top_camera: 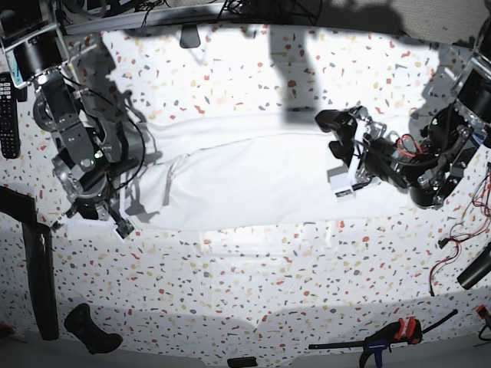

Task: Fold the T-shirt properly
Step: 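Pull the shirt edge with the right gripper to straighten it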

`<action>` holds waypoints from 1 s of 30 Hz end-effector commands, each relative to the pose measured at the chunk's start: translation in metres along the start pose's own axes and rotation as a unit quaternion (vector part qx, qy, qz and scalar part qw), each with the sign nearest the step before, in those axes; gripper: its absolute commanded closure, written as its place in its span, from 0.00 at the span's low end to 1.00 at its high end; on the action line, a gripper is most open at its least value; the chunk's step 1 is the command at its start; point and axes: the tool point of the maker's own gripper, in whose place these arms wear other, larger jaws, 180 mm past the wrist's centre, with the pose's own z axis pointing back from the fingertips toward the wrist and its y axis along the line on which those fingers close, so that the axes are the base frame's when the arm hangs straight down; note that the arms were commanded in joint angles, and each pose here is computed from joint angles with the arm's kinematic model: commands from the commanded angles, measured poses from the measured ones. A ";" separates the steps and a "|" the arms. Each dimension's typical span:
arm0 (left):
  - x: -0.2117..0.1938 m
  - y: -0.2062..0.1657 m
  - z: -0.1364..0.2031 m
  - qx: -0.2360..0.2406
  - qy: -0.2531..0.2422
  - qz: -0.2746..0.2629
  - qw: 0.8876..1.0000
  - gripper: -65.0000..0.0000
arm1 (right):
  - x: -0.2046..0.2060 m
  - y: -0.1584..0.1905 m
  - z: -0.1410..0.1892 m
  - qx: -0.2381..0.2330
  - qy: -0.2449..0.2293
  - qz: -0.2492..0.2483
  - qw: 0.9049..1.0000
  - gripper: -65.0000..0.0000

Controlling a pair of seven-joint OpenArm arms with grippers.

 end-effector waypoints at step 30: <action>-0.008 0.040 0.008 0.105 0.024 -0.034 0.994 0.33 | 0.043 -0.076 0.019 -0.088 -0.044 -0.153 0.983 0.48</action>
